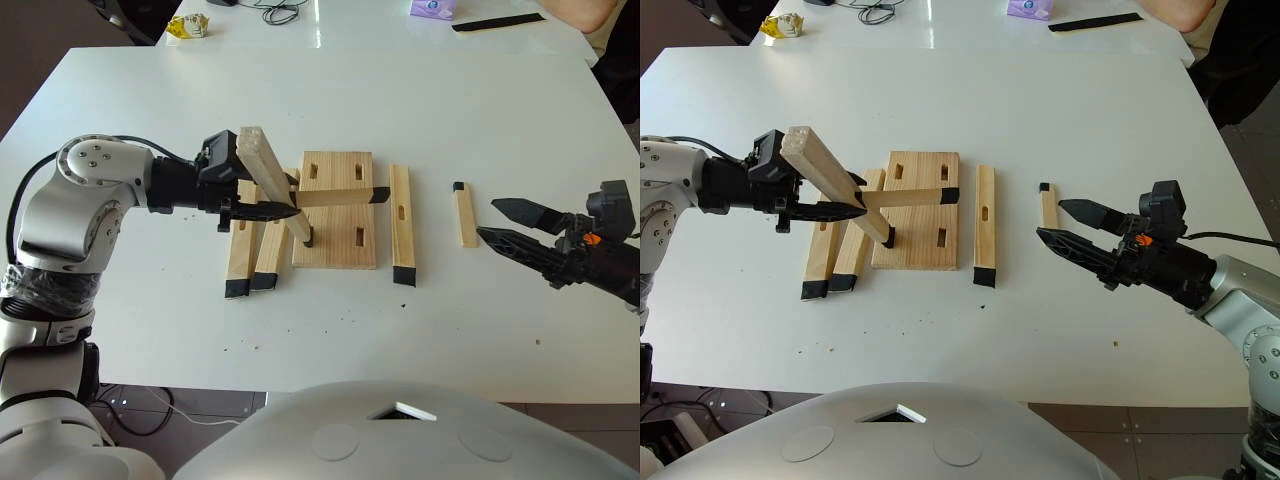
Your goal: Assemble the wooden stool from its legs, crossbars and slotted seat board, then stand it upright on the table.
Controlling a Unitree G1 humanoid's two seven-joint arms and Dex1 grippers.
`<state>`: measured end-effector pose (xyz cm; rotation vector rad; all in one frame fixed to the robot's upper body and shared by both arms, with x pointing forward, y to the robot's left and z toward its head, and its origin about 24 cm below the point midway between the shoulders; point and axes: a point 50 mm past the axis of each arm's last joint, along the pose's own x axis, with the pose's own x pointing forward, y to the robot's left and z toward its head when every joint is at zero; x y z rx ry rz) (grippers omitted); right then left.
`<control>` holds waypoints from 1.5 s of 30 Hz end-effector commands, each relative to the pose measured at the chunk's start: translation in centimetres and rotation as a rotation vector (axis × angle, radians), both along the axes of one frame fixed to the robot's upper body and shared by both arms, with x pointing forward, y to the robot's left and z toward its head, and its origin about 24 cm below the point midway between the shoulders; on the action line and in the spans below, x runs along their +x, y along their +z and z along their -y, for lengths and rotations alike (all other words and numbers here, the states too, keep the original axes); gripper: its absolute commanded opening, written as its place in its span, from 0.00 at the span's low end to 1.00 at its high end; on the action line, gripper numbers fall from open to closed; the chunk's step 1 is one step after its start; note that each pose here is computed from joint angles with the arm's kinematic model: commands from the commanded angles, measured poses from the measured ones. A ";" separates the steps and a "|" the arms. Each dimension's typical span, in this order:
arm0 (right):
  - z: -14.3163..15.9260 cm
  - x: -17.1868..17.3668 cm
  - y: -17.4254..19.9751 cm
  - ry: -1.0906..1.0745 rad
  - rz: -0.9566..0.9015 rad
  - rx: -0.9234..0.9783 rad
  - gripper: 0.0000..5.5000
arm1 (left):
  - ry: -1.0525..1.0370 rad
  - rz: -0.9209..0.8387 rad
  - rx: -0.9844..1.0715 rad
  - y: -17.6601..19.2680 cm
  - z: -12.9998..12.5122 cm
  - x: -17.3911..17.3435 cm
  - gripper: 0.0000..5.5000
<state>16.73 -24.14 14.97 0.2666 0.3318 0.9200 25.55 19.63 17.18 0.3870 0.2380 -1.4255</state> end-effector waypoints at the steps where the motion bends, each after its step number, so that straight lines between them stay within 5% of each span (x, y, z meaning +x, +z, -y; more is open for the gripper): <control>1: -0.2 0.1 0.3 0.018 0.011 -0.008 0.72 | -0.020 0.039 0.034 0.2 0.0 0.3 0.37; 26: -0.2 -0.4 0.1 0.000 0.011 -0.003 0.72 | -0.075 0.037 -0.021 2.6 0.5 0.6 0.37; 45: -0.5 -0.4 0.0 0.005 0.006 0.006 0.72 | -0.076 0.016 -0.006 0.1 -0.8 1.0 0.37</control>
